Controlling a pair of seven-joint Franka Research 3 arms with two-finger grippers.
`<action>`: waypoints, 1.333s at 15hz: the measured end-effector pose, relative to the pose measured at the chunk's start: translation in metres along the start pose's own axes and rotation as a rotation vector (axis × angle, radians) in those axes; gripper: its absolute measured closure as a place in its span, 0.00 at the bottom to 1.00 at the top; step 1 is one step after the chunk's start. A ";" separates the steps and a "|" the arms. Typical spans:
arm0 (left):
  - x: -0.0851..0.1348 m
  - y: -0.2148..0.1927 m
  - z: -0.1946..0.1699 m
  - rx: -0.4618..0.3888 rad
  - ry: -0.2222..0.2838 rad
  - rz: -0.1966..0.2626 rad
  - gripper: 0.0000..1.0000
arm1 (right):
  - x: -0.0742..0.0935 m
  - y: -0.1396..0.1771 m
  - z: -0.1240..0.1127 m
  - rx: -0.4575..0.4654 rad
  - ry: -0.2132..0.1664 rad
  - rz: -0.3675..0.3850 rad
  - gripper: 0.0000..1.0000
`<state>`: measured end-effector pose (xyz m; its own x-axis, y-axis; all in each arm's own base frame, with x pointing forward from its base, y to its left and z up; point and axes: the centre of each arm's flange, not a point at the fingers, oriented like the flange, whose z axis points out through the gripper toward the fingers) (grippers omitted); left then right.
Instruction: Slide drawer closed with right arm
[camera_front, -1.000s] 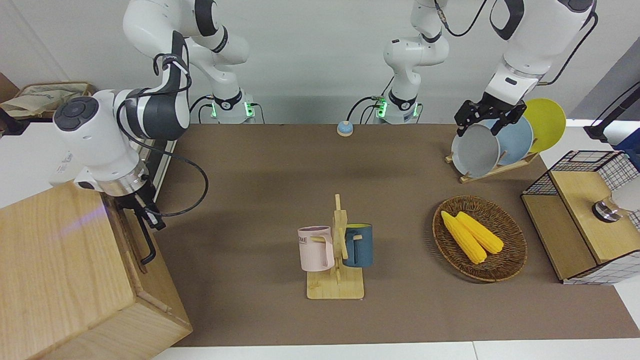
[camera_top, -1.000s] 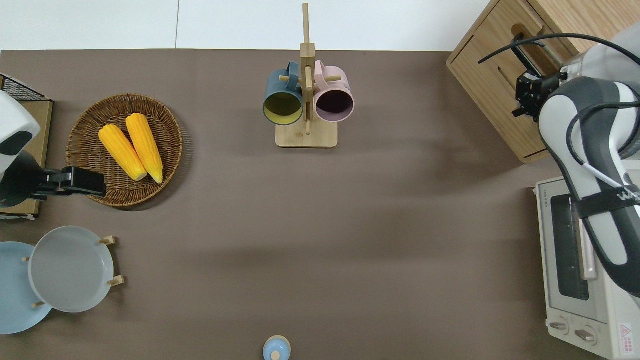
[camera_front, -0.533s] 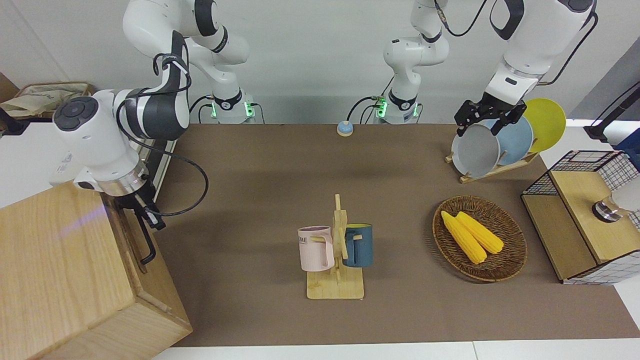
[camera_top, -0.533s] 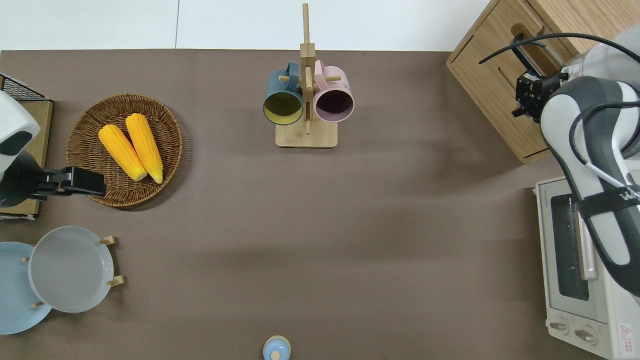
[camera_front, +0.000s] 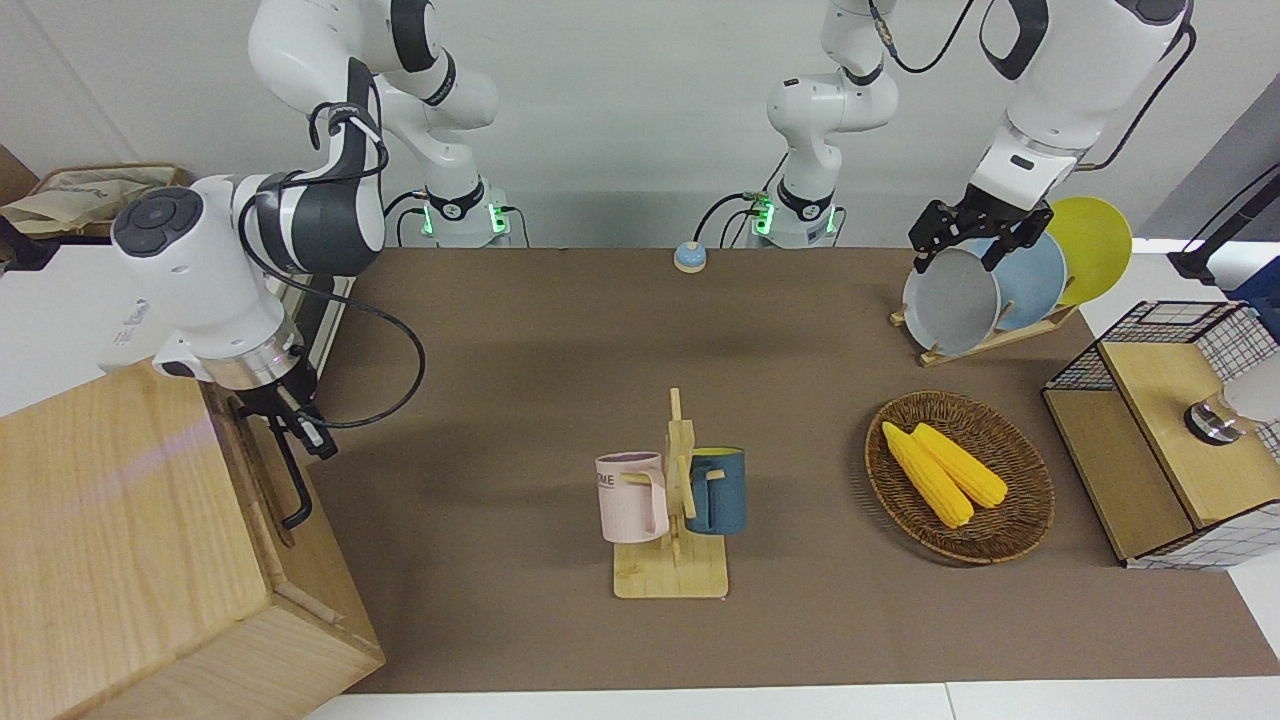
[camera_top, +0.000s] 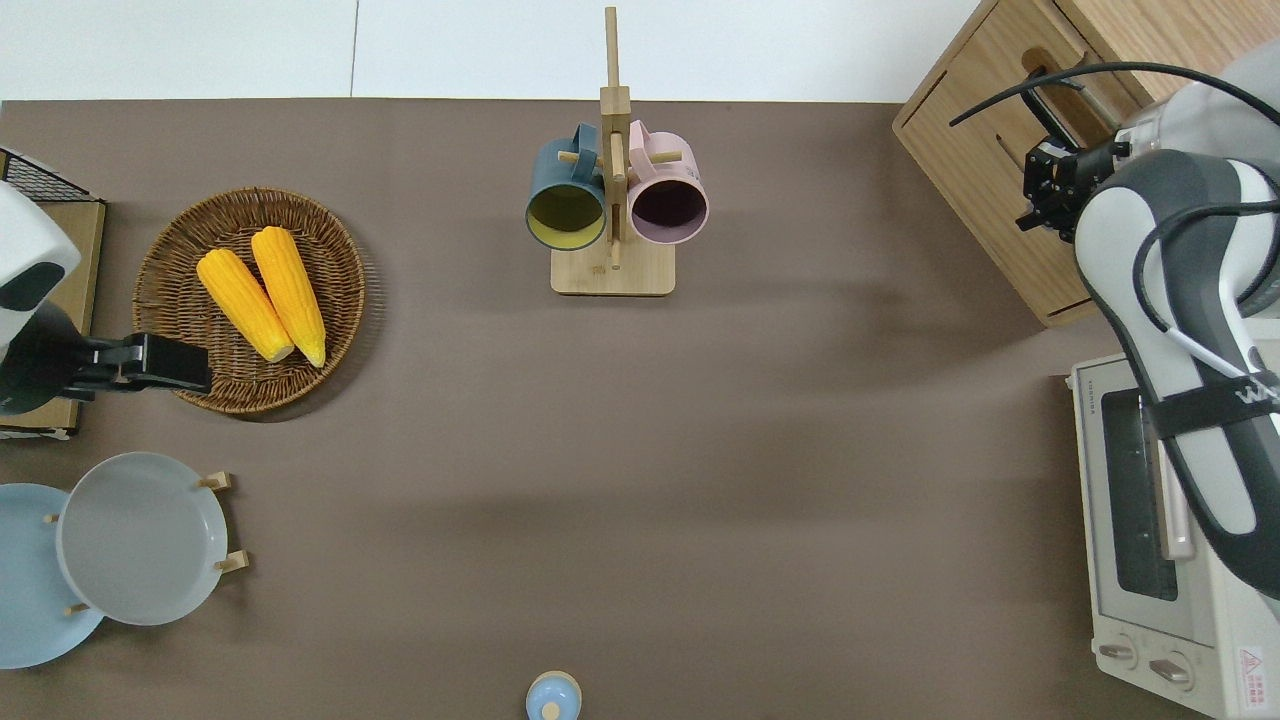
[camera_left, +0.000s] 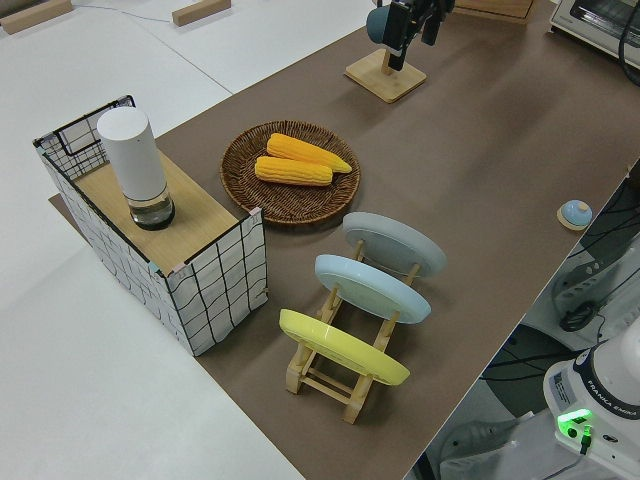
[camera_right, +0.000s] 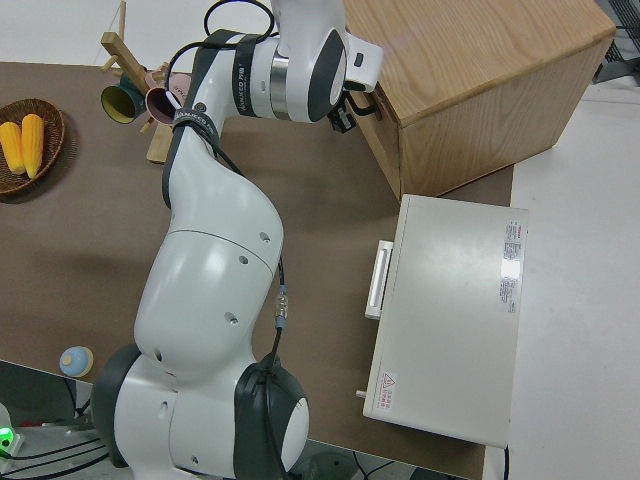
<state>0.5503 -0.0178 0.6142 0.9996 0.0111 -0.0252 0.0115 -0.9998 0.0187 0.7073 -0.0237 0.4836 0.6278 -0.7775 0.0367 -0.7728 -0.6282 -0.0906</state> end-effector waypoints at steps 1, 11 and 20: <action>0.000 0.000 0.000 0.000 0.000 0.000 0.00 | -0.009 -0.007 -0.004 0.001 -0.003 -0.015 0.99; 0.000 0.000 0.000 0.000 0.000 0.000 0.00 | -0.129 -0.019 -0.114 -0.041 -0.067 -0.220 0.99; 0.000 0.000 0.000 0.000 0.000 0.000 0.00 | -0.138 0.043 -0.159 -0.085 -0.069 -0.649 0.99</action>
<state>0.5503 -0.0178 0.6142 0.9996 0.0111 -0.0252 0.0115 -0.9998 0.0187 0.5726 0.0516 0.6326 0.9712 -0.2382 -0.0068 -0.2381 -0.9712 0.0072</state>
